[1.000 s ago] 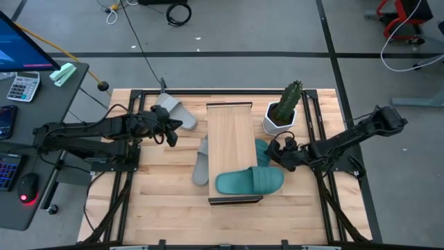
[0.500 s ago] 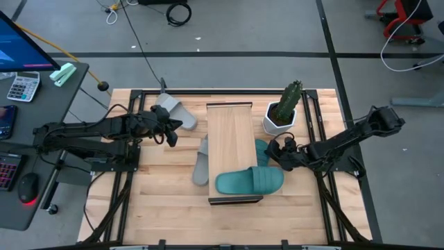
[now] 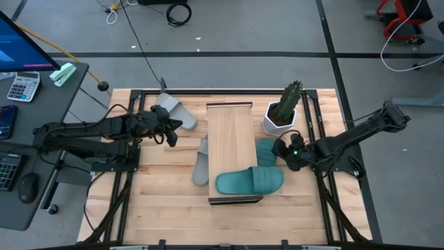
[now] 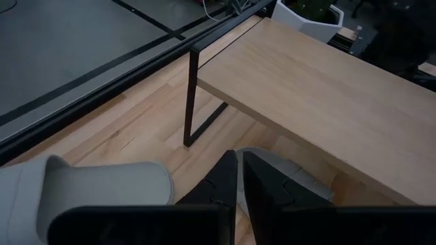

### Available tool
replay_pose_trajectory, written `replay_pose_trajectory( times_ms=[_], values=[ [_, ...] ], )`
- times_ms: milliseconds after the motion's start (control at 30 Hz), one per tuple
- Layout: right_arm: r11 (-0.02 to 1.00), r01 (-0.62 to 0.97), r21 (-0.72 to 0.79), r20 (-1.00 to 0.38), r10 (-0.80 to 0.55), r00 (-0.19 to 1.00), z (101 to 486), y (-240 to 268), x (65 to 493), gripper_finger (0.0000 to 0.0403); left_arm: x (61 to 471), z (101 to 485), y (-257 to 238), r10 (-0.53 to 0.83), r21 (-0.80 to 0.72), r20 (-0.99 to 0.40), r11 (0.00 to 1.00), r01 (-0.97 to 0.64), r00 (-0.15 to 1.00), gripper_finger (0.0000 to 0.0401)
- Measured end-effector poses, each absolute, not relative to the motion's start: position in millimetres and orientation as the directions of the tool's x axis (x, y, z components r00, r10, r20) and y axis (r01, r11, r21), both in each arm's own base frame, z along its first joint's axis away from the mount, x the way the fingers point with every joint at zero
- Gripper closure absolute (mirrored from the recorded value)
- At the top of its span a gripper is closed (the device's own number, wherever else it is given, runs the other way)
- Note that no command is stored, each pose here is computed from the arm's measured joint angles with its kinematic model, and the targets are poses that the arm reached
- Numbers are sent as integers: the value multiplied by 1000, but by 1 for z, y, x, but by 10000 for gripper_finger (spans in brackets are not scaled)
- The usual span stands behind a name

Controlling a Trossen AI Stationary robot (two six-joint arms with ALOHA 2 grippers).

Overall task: Pick and place slides into the shelf
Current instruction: Put the green slide on the shelf

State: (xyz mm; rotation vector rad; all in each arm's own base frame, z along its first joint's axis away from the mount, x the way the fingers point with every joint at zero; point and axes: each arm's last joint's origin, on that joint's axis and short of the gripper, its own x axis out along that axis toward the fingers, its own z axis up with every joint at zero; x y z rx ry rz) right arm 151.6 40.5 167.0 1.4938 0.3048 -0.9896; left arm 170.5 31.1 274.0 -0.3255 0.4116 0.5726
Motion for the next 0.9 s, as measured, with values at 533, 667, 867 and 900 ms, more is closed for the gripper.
replay_pose_trajectory(
  times_ms=[533,667,867,900],
  values=[
    [-10,883,469,-840,-313,443,240,46,107,323,171,274,31,453,-173,-461,798,-578,763,372],
    [17,906,423,-867,-281,410,239,49,103,325,170,274,31,453,-173,-461,797,-578,763,369],
    [46,920,388,-882,-270,385,242,51,97,325,170,274,31,453,-176,-461,796,-579,763,379],
    [51,927,373,-885,-279,371,245,50,95,325,170,274,31,453,-176,-461,796,-579,763,380]
  ],
)
